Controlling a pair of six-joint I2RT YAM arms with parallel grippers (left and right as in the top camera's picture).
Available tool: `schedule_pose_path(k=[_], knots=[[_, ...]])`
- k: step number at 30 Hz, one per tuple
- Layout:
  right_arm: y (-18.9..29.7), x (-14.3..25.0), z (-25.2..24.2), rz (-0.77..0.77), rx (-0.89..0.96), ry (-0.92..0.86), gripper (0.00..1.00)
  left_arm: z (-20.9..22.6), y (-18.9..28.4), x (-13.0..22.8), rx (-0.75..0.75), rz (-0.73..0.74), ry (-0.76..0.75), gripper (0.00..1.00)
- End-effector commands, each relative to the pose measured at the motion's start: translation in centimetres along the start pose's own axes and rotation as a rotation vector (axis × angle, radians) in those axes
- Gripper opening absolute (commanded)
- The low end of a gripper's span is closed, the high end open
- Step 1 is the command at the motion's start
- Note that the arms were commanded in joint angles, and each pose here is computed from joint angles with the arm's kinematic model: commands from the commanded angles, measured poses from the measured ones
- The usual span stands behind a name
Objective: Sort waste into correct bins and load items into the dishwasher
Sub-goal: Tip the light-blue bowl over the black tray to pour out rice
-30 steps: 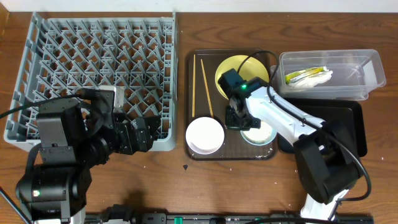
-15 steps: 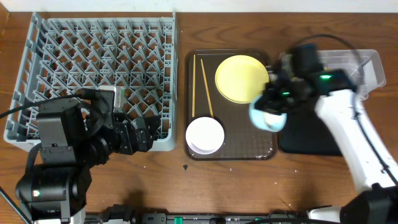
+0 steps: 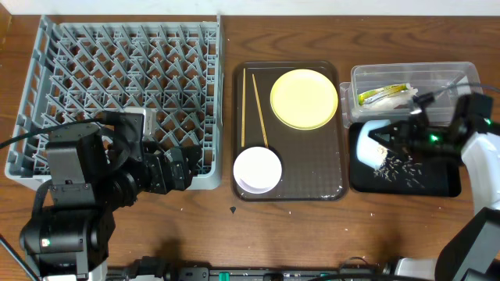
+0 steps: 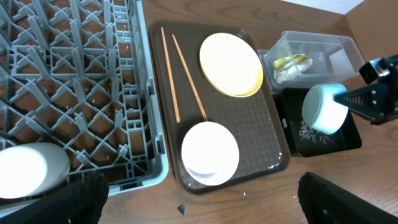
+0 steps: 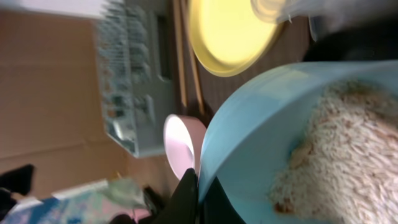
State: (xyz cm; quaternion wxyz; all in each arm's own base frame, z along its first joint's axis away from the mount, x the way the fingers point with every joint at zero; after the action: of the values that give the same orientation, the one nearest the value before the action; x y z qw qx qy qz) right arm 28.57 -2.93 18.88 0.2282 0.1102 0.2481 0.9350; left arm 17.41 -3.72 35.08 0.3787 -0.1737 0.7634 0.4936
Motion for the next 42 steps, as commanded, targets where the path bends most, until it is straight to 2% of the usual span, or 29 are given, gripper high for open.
schedule_pose_path(k=[1, 4, 8, 12, 28, 33, 35, 37, 39, 40, 41, 42], knots=[[1.4, 0.1, -0.3, -0.027, -0.277, 0.081, 0.01, -0.4, 0.5, -0.4, 0.012, -0.019, -0.024, 0.98], [2.4, 0.1, -1.5, -0.072, -0.381, 0.065, 0.02, -0.4, 0.5, -0.4, 0.012, -0.019, -0.024, 0.98], [3.5, 0.3, -3.8, -0.14, -0.414, 0.02, 0.01, -0.4, 0.5, -0.4, 0.012, -0.019, -0.024, 0.98], [4.9, 0.9, -4.3, -0.201, -0.536, 0.054, 0.01, -0.4, 0.5, -0.4, 0.012, -0.019, -0.024, 0.98], [5.4, 0.8, -4.8, -0.236, -0.528, 0.087, 0.01, -0.4, 0.5, -0.4, 0.012, -0.019, -0.024, 0.98], [4.8, 0.8, -5.1, -0.225, -0.47, 0.087, 0.01, -0.4, 0.5, -0.4, 0.012, -0.019, -0.024, 0.98], [4.7, 0.8, -5.3, -0.201, -0.458, -0.013, 0.01, -0.4, 0.5, -0.4, 0.012, -0.019, -0.024, 0.98], [4.8, 1.1, -5.0, -0.193, -0.484, -0.031, 0.01, -0.4, 0.5, -0.4, 0.012, -0.019, -0.024, 0.98], [4.6, 0.6, -5.7, -0.213, -0.4, 0.002, 0.01, -0.4, 0.5, -0.4, 0.012, -0.019, -0.024, 0.98], [4.4, 0.4, -6.2, -0.211, -0.342, -0.059, 0.01, -0.4, 0.5, -0.4, 0.012, -0.019, -0.024, 0.98], [4.4, 0.5, -6.2, -0.198, -0.349, -0.117, 0.01, -0.4, 0.5, -0.4, 0.012, -0.019, -0.024, 0.98], [4.6, 0.8, -5.6, -0.191, -0.417, -0.088, 0.01, -0.4, 0.5, -0.4, 0.012, -0.019, -0.024, 0.98]])
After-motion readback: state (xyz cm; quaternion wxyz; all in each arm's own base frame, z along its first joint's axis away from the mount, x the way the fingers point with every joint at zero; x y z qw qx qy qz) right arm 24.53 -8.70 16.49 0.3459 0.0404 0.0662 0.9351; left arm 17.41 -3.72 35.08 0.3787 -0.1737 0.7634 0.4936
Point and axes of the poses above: each gripper's point midway between its finger pads, its own y axis back along the fingers, its own z axis along the line the jaws close on, x = y × z, the point moved 8 cm from there along y, back along the fingers, and after that the axes turned 14 degrees about -y, right-handed, at the moved point
